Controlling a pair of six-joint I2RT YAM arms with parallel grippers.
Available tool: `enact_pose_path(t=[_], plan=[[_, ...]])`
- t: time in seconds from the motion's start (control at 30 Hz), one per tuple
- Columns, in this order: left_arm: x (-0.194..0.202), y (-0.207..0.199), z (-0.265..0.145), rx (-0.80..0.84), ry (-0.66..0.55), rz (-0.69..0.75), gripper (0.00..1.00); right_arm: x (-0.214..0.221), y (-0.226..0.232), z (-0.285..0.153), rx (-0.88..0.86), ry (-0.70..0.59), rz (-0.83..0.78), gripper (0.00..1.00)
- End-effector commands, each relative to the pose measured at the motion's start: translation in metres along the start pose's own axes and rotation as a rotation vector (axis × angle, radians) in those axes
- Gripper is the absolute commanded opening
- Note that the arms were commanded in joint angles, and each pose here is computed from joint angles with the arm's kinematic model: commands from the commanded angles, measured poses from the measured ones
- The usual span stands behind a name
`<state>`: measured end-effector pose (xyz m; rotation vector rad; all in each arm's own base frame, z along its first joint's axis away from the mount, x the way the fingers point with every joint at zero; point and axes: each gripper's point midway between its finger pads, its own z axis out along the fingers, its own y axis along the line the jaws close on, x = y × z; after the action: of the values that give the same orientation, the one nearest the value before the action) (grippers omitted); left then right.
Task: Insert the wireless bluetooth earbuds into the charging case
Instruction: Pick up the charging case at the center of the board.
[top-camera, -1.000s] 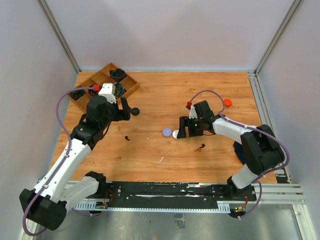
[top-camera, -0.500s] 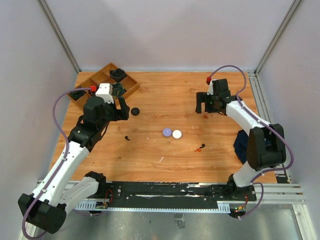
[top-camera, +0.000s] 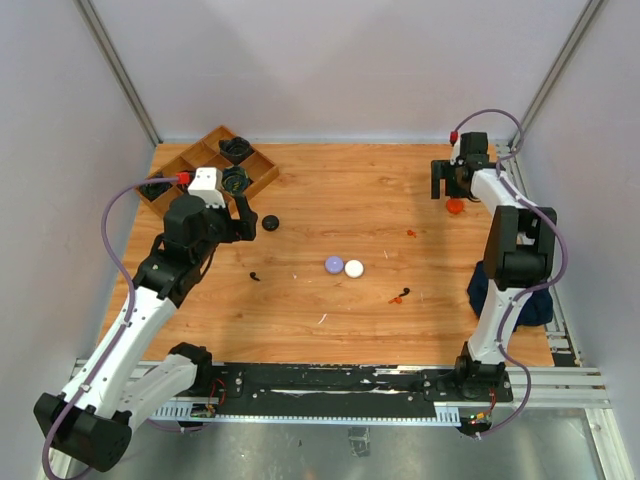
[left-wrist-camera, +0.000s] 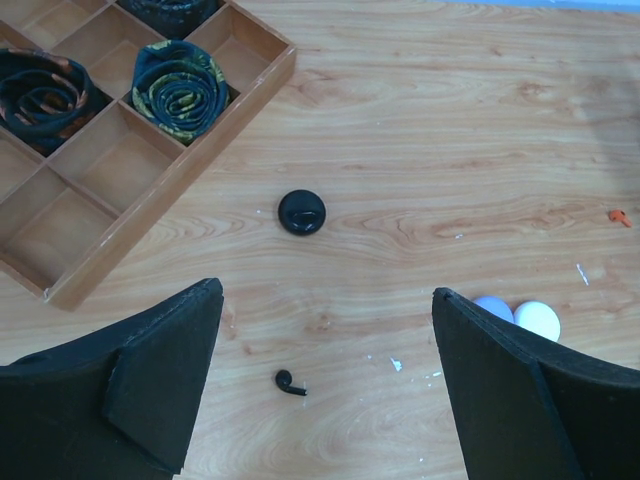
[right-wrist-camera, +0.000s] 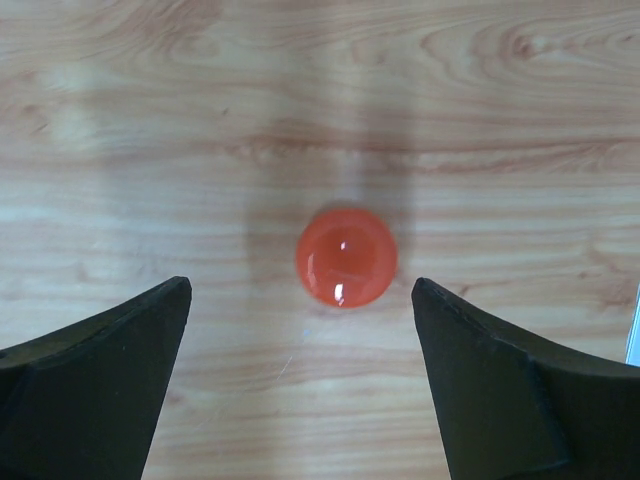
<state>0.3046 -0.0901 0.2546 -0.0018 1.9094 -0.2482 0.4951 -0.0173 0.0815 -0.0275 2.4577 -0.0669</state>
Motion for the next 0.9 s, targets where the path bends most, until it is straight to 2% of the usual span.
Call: enact_pose_path(t=[0.0, 0.43, 0.87], plan=[[-0.004, 0.000, -0.001, -0.002, -0.025, 0.013, 0.91, -0.003, -0.031, 0.017, 0.029, 0.038, -0.007, 0.92], [0.002, 0.000, 0.005, -0.008, -0.001, 0.019, 0.91, 0.025, -0.041, 0.041, -0.017, 0.133, 0.104, 0.73], [0.003, 0.000, 0.004, -0.004, -0.001, 0.019, 0.91, 0.042, -0.040, 0.050, -0.028, 0.190, 0.125, 0.60]])
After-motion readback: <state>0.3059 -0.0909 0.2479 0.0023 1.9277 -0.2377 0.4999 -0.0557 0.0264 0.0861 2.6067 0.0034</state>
